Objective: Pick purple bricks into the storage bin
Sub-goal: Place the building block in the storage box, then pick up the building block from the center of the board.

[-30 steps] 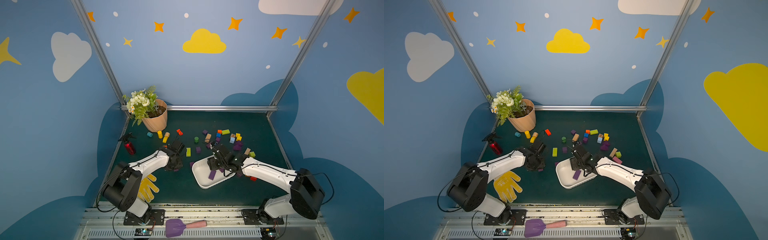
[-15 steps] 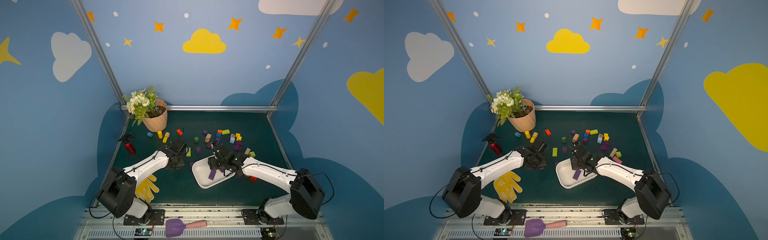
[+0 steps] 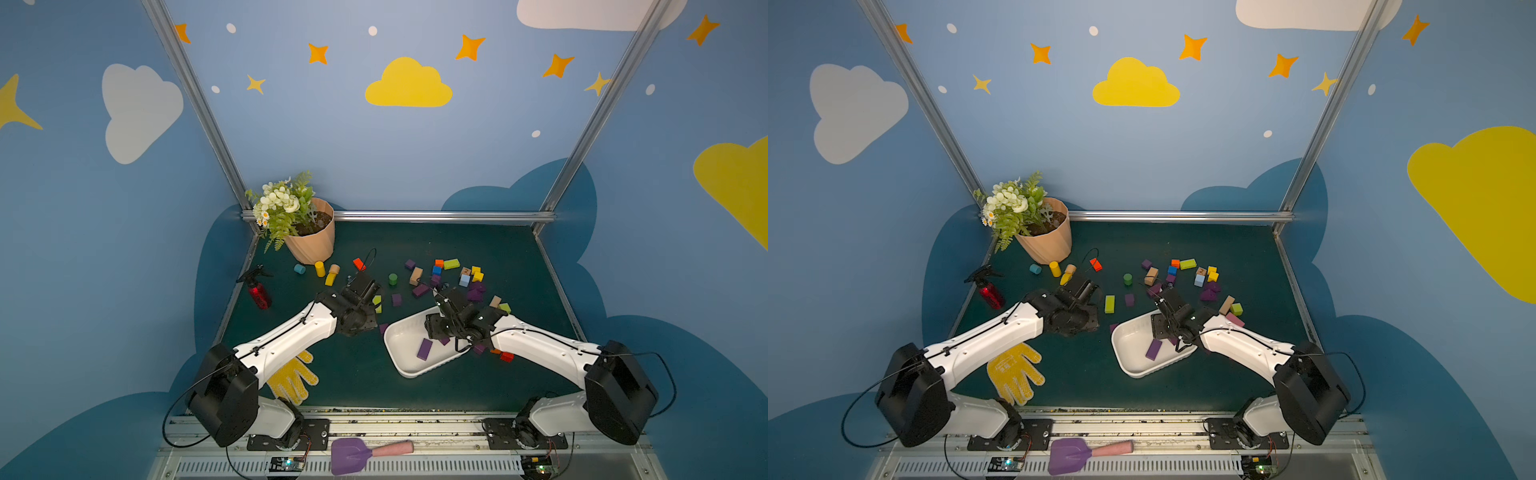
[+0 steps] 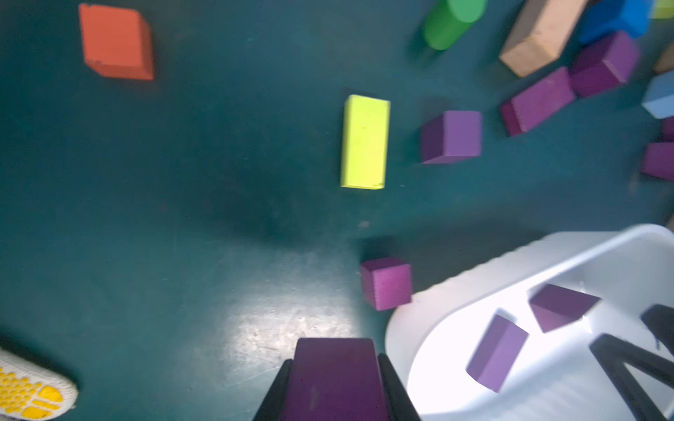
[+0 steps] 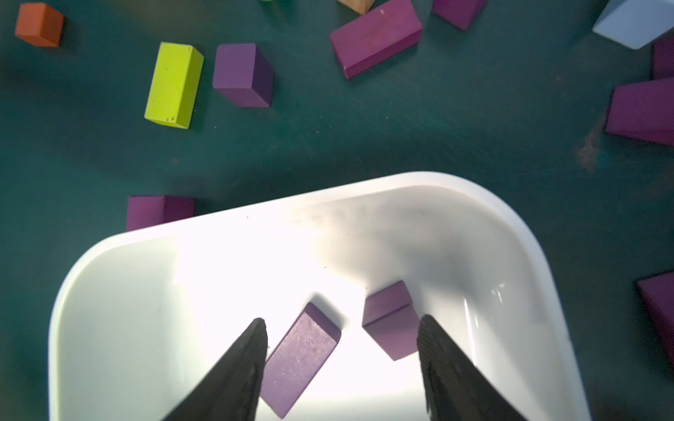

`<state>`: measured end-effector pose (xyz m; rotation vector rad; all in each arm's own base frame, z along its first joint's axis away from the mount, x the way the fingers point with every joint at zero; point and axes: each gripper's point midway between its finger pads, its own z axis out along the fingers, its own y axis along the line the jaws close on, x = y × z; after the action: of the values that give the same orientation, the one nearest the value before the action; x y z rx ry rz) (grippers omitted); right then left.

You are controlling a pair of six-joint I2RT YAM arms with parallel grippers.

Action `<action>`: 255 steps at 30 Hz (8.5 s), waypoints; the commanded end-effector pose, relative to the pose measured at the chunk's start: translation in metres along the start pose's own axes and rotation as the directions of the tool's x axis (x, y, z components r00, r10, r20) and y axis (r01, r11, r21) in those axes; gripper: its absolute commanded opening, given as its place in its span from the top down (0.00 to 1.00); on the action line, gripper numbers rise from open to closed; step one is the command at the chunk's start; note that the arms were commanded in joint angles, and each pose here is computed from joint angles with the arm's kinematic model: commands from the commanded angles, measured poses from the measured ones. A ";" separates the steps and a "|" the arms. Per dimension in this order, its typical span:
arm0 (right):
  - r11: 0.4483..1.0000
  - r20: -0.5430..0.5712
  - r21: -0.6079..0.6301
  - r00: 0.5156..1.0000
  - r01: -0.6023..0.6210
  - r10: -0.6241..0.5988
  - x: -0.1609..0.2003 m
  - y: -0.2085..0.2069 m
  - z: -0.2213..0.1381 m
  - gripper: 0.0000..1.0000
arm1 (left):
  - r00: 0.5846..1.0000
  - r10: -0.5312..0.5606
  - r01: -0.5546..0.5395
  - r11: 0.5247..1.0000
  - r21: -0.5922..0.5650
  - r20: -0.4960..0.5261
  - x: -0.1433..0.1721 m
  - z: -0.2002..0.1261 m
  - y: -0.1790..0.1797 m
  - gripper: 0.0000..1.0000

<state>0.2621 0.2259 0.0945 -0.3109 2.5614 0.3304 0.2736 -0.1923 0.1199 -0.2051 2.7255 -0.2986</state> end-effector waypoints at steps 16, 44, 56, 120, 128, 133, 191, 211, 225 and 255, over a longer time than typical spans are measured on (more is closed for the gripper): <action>0.978 0.032 -0.076 0.979 -0.196 0.199 0.000 -0.032 -0.019 0.32 | 0.976 0.214 -0.212 0.974 0.086 -0.024 0.037 0.011 -0.075 0.71; 0.899 0.113 -0.063 0.892 -0.433 0.438 0.001 -0.086 -0.044 0.32 | 0.897 0.397 -0.419 0.904 -0.083 -0.195 0.089 0.075 -0.101 0.69; 0.844 0.162 -0.036 0.830 -0.536 0.534 0.005 -0.119 -0.055 0.32 | 0.886 0.411 -0.440 0.891 -0.112 -0.215 0.094 0.086 -0.098 0.68; 0.885 -0.040 0.241 0.907 -0.398 0.418 0.033 -0.100 -0.070 0.32 | 0.785 0.531 -0.588 0.801 0.112 0.320 -0.034 -0.121 -0.103 0.00; 0.847 -0.051 0.275 0.873 -0.454 0.485 0.042 -0.103 -0.070 0.33 | 0.680 0.585 -0.711 0.674 0.200 0.443 -0.032 -0.131 -0.127 0.00; 0.825 -0.052 0.297 0.855 -0.480 0.516 0.047 -0.106 -0.066 0.32 | 0.740 0.493 -0.652 0.693 0.308 0.459 -0.039 -0.119 -0.130 0.00; 0.716 -0.091 0.457 0.773 -0.528 0.628 0.083 -0.110 -0.036 0.34 | 0.775 0.448 -0.626 0.641 0.444 0.446 -0.014 -0.095 -0.132 0.00; 0.695 -0.123 0.448 0.731 -0.563 0.671 0.091 -0.121 -0.011 0.38 | 0.738 0.473 -0.667 0.621 0.411 0.482 -0.011 -0.109 -0.130 0.00; 0.675 -0.148 0.461 0.700 -0.576 0.699 0.105 -0.128 0.005 0.46 | 0.732 0.474 -0.671 0.627 0.396 0.489 -0.013 -0.113 -0.127 0.00; 0.718 -0.072 0.433 0.773 -0.545 0.630 0.076 -0.128 -0.015 0.67 | 0.768 0.435 -0.621 0.685 0.382 0.470 -0.027 -0.107 -0.119 0.00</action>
<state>0.2221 0.0898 0.0295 0.7197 2.8418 0.0154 0.2639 -0.2887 0.2541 0.6716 2.1070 -0.7573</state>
